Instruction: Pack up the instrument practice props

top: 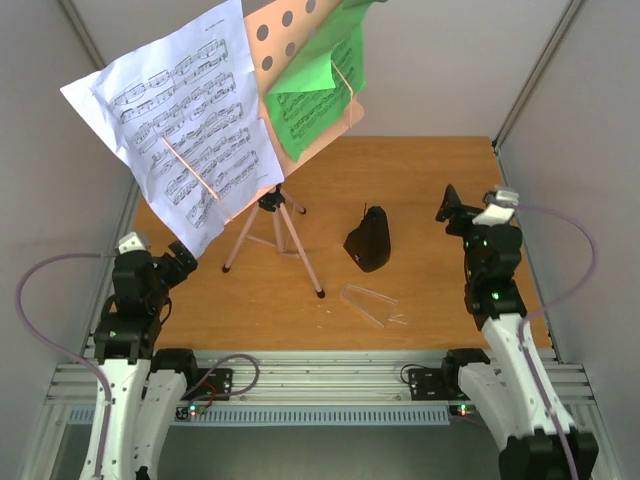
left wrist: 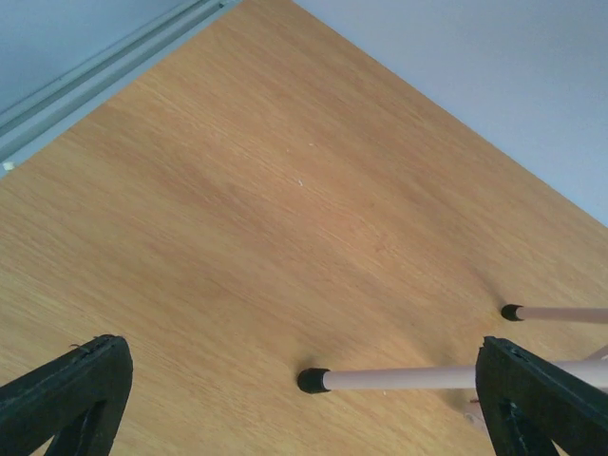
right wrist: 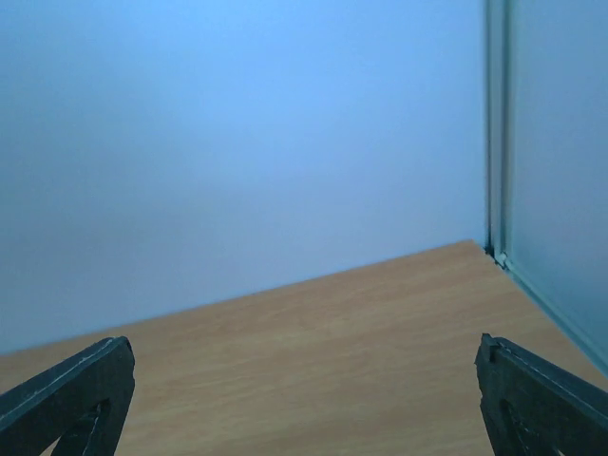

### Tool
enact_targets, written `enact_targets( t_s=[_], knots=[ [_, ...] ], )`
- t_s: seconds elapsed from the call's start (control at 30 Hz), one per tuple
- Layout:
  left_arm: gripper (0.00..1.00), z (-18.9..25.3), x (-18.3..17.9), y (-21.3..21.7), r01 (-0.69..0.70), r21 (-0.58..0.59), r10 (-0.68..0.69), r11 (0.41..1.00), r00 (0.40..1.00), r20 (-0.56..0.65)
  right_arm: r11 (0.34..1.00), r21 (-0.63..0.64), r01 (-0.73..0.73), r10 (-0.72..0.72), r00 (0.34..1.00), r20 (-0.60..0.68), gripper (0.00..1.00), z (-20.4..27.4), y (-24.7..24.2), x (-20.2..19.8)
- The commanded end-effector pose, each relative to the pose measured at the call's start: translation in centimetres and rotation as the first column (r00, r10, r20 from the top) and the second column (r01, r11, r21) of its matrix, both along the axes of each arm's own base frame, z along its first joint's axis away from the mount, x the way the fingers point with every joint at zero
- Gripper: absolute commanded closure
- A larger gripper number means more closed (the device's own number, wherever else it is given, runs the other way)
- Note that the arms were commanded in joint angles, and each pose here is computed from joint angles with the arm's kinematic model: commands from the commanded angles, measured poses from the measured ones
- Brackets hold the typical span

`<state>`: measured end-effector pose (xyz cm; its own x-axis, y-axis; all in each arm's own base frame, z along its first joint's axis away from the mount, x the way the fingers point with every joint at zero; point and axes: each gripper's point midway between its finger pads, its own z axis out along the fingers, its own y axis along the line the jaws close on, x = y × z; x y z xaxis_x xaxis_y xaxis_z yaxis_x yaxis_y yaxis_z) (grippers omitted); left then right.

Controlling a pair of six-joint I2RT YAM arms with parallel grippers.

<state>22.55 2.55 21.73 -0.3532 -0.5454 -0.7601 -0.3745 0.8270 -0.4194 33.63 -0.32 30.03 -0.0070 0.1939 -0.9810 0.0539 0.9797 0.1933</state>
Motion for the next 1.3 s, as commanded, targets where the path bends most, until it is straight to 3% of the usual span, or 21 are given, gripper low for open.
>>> enact_targets(
  t_s=[0.0,0.07,0.2,0.3,0.43,0.57,0.73,0.87,1.0,1.27],
  knots=[
    [0.01,2.5,-0.7,-0.7,0.029,-0.027,-0.028,0.999,0.999,0.047,0.979,0.149,0.138,-0.096,0.962,-0.256,0.01,-5.0,-1.7,-4.0],
    [0.01,4.6,-1.4,-0.9,0.038,-0.04,-0.035,0.999,0.998,0.06,0.965,0.183,0.186,-0.124,0.944,-0.305,0.01,-5.3,-2.2,-5.1],
    [0.01,9.4,-2.9,-0.9,0.056,0.012,-0.057,0.998,0.994,0.097,0.972,0.232,-0.048,0.115,0.952,-0.284,0.02,-4.8,1.9,-5.3],
    [0.01,11.0,-3.4,-1.2,0.116,0.115,-0.129,0.987,0.985,0.118,0.949,0.291,-0.125,0.213,0.932,-0.293,0.01,-4.3,3.6,-5.4],
    [0.01,11.3,-3.8,-1.7,0.182,0.215,-0.211,0.96,0.97,0.121,0.915,0.389,-0.104,0.263,0.886,-0.382,0.01,-4.4,4.6,-5.7],
    [0.01,9.3,-3.3,-1.3,0.179,0.271,-0.213,0.946,0.972,0.103,0.87,0.415,-0.267,0.425,0.834,-0.353,0.02,-2.8,7.5,-6.9],
    [0.01,8.3,-3.5,-0.9,0.151,0.319,-0.206,0.936,0.968,0.146,0.795,0.357,-0.49,0.604,0.691,-0.397,0.1,-2.3,12.4,-9.1],
    [0.01,8.7,-3.9,-0.7,0.131,0.328,-0.198,0.935,0.964,0.179,0.759,0.278,-0.589,0.645,0.62,-0.446,0.13,-3.3,16.4,-9.8],
    [0.01,8.9,-3.8,-0.9,0.141,0.326,-0.208,0.935,0.962,0.179,0.674,0.159,-0.722,0.705,0.563,-0.43,0.15,-4.1,22.3,-10.3],
    [0.01,11.1,-2.7,-1.8,0.16,0.291,-0.238,0.943,0.937,0.255,0.52,0.116,-0.846,0.809,0.444,-0.385,0.37,-6.3,32.1,-8.8]
  ],
)
